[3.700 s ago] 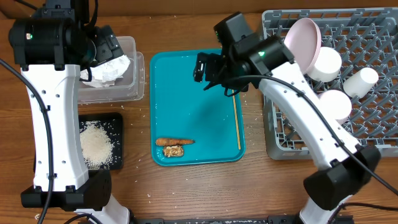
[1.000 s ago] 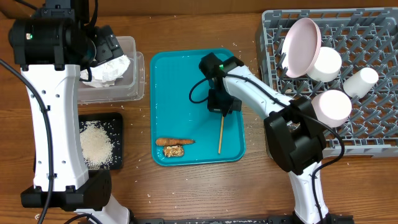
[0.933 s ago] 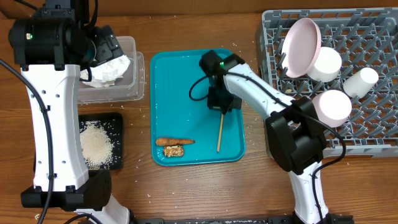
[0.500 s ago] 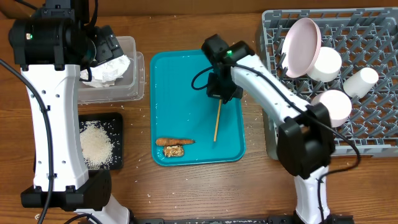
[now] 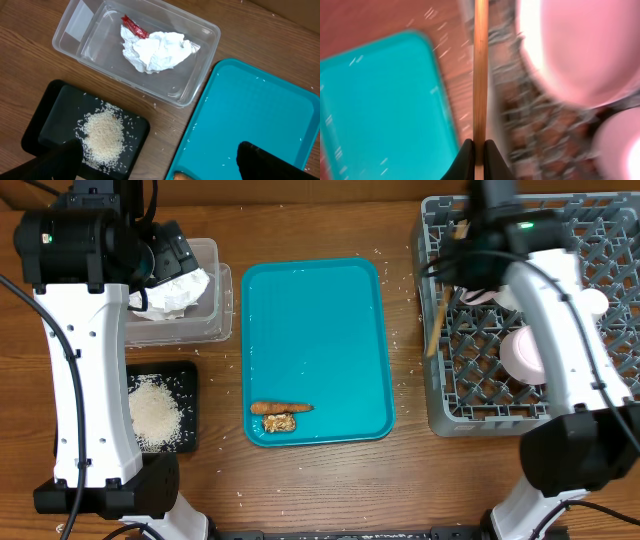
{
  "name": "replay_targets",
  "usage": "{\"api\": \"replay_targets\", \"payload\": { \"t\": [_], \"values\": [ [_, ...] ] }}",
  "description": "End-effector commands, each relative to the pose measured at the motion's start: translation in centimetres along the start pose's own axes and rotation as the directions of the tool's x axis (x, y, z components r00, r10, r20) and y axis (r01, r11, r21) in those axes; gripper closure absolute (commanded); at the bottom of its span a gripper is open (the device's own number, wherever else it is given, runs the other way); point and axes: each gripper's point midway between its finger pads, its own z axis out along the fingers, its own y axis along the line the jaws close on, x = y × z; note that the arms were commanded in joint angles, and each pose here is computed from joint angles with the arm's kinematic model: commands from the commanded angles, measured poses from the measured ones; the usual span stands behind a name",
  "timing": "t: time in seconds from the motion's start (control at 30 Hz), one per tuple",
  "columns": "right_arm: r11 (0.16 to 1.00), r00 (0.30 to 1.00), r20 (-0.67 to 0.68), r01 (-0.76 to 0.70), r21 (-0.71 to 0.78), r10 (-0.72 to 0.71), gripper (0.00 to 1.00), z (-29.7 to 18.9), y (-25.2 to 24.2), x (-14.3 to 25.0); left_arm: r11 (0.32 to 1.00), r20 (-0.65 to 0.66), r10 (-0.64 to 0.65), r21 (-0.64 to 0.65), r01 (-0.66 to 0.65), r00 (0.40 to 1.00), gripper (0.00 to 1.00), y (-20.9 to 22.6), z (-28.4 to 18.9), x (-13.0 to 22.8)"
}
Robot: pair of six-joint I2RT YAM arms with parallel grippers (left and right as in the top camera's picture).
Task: Sort waste into correct bins and load items into the dishwasher
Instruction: 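Carry the stick right and release it into the rack, then withdraw the right gripper to the right edge of the rack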
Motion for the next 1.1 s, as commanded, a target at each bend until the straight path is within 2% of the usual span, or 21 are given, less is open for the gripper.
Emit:
{"api": "replay_targets", "payload": {
  "t": [0.0, 0.03, 0.07, 0.17, 0.33, 0.4, 0.67, 0.8, 0.9, 1.07],
  "values": [
    [0.996, 0.993, 0.074, 0.087, 0.015, -0.088, 0.96, -1.7, -3.0, -2.4, 1.0, -0.004, 0.004, -0.016, -0.004, 1.0, 0.0, 0.1, 0.4, 0.0],
    [0.994, 0.991, 0.084, 0.106, 0.019, -0.107, 0.96, -1.7, -3.6, -2.8, 1.0, -0.004, 0.004, -0.016, -0.004, 1.0, 0.0, 0.1, 0.4, 0.0],
    [0.98, 0.976, 0.099, 0.196, -0.01, -0.194, 0.96, -1.8, -3.4, -3.3, 1.0, -0.004, 0.004, -0.016, -0.004, 1.0, 0.0, 0.1, 0.4, 0.0],
    [0.963, 0.958, 0.121, 0.267, -0.032, -0.261, 0.96, -1.9, -2.9, -3.6, 1.0, -0.004, 0.004, -0.016, -0.004, 1.0, 0.0, 0.1, 0.4, 0.0],
    [0.96, 0.948, 0.171, 0.278, -0.029, -0.269, 0.95, -2.0, -2.5, -4.8, 1.0, -0.004, 0.004, -0.016, -0.004, 1.0, 0.0, 0.1, 0.4, 0.0],
    [0.96, 0.946, 0.181, 0.278, -0.029, -0.269, 0.92, -2.1, -2.5, -5.1, 1.0, -0.004, 0.004, -0.016, -0.004, 1.0, 0.0, 0.1, 0.4, 0.0],
    [0.96, 0.948, 0.182, 0.274, -0.048, -0.262, 0.51, -2.0, -2.1, -5.0, 1.0, -0.004, 0.004, -0.016, -0.004, 1.0, 0.0, 0.1, 0.4, 0.0],
    [0.954, 0.953, 0.17, 0.274, -0.124, -0.251, 0.41, -2.1, -1.0, -4.4, 1.0, -0.004, 0.004, -0.016, -0.004, 1.0, 0.01, 0.1, 0.4, 0.0],
    [0.963, 0.971, 0.152, 0.21, -0.169, -0.185, 0.36, -2.2, -0.4, -4.1, 1.0, -0.004, 0.004, -0.016, -0.004, 1.0, 0.0, 0.1, 0.4, 0.0],
    [0.929, 0.989, 0.059, 0.149, -0.339, -0.137, 0.34, -2.7, 2.8, -1.6, 1.0, -0.004, 0.004, -0.016, -0.004, 1.0, 0.0, 0.1, 0.4, 0.0]
  ]
}}
